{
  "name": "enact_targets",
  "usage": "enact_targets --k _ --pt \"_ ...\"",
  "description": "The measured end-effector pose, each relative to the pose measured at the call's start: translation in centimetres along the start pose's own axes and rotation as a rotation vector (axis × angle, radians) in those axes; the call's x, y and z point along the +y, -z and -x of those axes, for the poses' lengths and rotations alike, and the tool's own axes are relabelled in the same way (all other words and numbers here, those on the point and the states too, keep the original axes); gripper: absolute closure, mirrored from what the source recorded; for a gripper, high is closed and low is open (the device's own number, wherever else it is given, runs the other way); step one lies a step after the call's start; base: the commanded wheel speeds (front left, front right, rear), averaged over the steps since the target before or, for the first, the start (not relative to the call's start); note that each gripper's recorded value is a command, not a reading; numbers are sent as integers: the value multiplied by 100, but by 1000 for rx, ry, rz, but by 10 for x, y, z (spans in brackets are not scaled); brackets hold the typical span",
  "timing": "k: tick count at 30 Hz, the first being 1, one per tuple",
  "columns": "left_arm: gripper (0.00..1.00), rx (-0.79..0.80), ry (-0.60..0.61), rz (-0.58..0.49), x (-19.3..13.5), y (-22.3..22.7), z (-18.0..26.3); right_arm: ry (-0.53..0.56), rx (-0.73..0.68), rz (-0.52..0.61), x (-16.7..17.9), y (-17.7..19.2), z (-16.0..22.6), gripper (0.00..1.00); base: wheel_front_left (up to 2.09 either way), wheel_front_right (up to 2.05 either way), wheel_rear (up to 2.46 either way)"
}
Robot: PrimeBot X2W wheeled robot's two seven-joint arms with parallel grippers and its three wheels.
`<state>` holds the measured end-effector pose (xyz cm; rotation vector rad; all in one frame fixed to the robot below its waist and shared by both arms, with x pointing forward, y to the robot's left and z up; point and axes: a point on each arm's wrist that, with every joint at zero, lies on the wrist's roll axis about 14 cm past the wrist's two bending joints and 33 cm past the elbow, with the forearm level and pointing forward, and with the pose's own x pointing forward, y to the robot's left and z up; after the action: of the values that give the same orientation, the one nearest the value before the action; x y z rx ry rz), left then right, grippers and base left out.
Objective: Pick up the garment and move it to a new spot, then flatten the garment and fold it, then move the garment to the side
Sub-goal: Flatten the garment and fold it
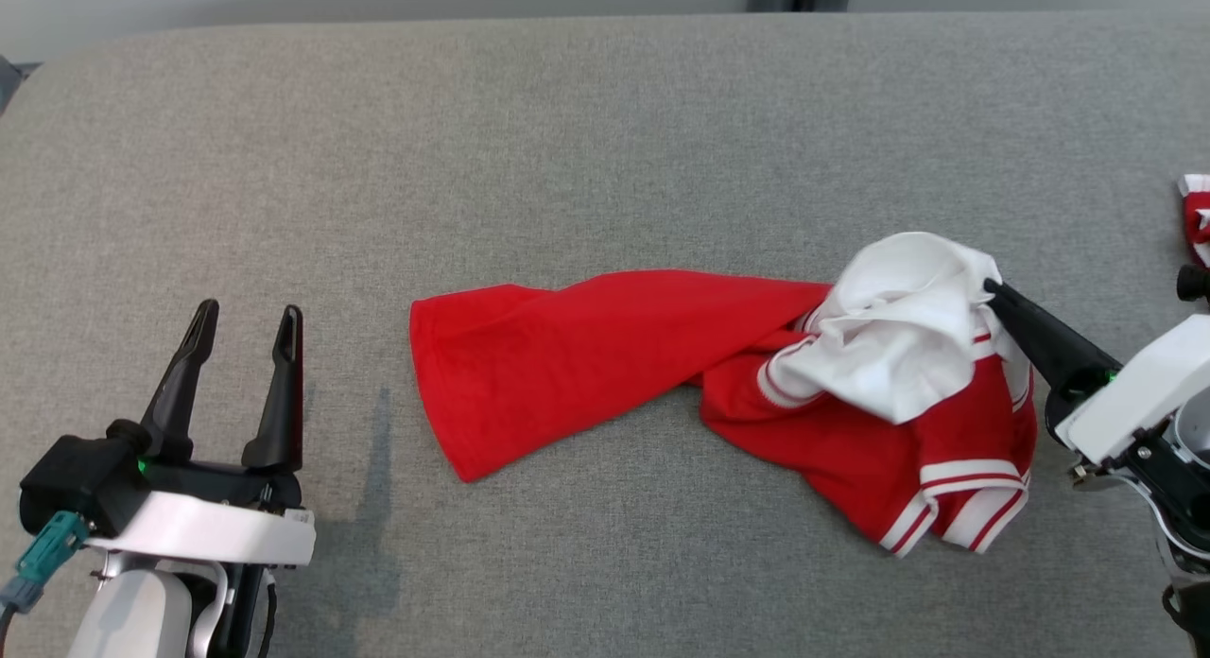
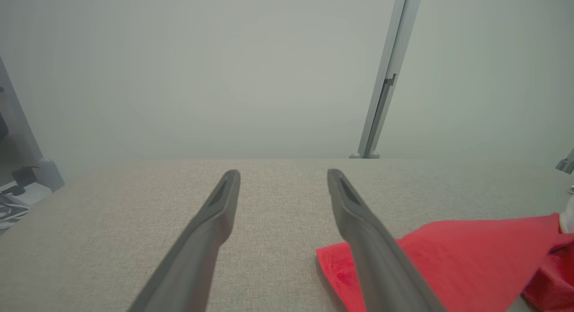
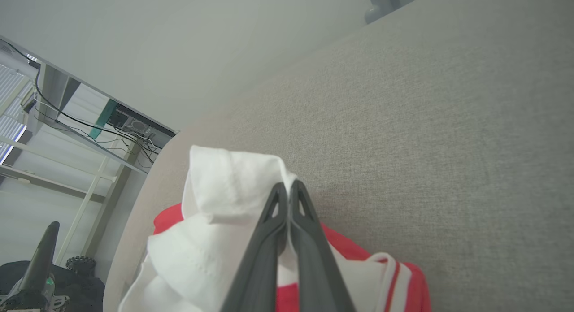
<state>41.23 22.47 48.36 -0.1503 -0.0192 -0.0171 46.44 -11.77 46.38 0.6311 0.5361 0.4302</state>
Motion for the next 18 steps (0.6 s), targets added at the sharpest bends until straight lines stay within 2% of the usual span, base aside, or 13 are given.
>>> enact_targets --k 2,3,4,11,14,18 --pt "0 2 3 -2 0 2 -5 40 -15 -22 -14 1 -9 71 0 0 0" --pt "0 4 3 -4 0 3 -6 57 -31 -15 -19 0 -12 51 0 0 0" --pt "0 6 4 -5 0 3 -7 73 -54 -19 -24 -2 -15 0 0 0 0" --pt "0 6 9 -7 0 3 -9 164 -255 -21 -50 -26 -12 0 0 0 0" --pt "0 -7 9 -3 -1 -1 -8 199 -395 43 -54 -49 3 0 0 0 0" --pt "0 -18 2 1 0 -5 -4 242 -546 213 -52 -75 31 0 0 0 0"
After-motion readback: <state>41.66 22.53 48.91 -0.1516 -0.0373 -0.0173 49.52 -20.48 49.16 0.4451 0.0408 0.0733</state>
